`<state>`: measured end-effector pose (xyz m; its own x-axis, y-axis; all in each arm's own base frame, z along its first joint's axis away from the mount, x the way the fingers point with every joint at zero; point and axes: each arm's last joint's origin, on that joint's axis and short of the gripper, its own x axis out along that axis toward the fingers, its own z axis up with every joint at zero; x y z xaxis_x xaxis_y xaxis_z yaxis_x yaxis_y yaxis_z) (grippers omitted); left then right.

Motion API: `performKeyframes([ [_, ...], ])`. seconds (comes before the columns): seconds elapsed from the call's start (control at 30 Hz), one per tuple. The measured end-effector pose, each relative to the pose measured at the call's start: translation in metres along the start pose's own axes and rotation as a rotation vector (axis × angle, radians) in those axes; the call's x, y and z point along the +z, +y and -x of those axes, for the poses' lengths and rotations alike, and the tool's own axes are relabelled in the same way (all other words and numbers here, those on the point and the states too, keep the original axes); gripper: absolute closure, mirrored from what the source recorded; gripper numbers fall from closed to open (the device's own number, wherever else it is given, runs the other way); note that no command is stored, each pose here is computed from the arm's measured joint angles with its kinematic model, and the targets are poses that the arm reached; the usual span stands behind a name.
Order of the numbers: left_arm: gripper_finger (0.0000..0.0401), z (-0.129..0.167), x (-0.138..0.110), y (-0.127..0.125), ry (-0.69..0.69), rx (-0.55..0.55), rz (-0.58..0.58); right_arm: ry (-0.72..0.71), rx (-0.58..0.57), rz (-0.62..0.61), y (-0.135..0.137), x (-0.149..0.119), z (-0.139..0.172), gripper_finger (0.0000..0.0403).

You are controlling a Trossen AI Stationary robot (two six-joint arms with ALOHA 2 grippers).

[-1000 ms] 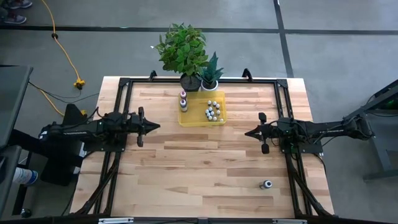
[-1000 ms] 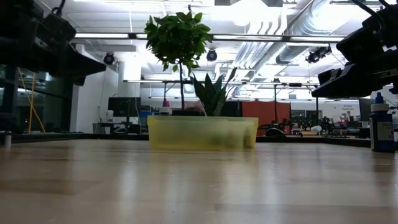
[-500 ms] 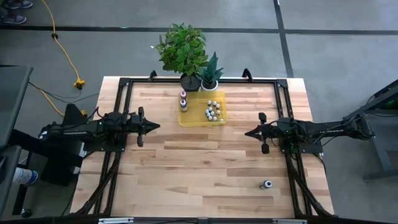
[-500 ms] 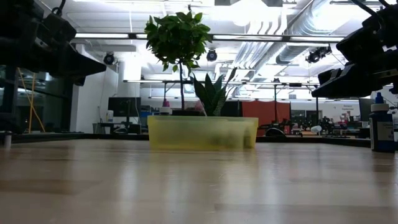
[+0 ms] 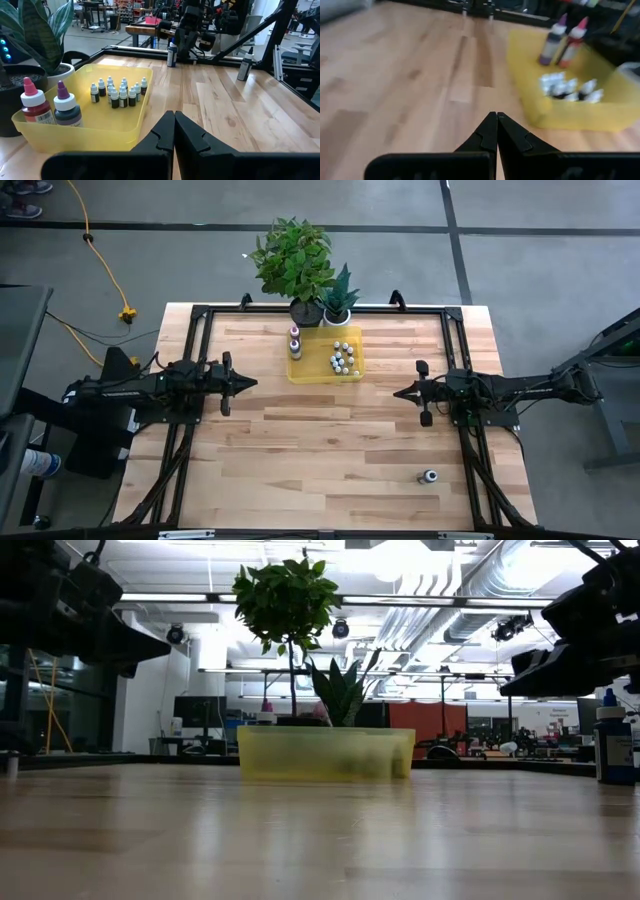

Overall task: Pick & Place food coloring
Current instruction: Put the large blue food coloring bottle into the yellow bin

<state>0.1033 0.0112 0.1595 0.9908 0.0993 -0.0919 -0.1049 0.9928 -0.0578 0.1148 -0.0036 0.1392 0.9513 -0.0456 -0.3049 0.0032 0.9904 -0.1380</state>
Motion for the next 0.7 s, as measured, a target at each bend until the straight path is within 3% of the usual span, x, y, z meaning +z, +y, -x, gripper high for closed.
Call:
performKeyframes([
  [0.1, 0.0401, 0.000, 0.000, 0.000, 0.000, 0.000, 0.000, 0.005, -0.057, 0.097, -0.002, 0.000, 0.000, 0.0402],
  [0.3, 0.0401, 0.000, 0.000, 0.000, 0.000, 0.000, 0.000, 0.001, -0.076, 0.106, -0.002, 0.001, 0.000, 0.0402],
  [0.5, 0.0401, 0.000, 0.000, 0.000, 0.000, 0.000, 0.000, -0.055, -0.085, 0.026, -0.004, 0.010, 0.001, 0.0402],
  [0.7, 0.0401, 0.000, 0.000, 0.000, 0.000, 0.000, 0.000, -0.029, -0.049, -0.179, -0.010, 0.050, 0.015, 0.0402],
])
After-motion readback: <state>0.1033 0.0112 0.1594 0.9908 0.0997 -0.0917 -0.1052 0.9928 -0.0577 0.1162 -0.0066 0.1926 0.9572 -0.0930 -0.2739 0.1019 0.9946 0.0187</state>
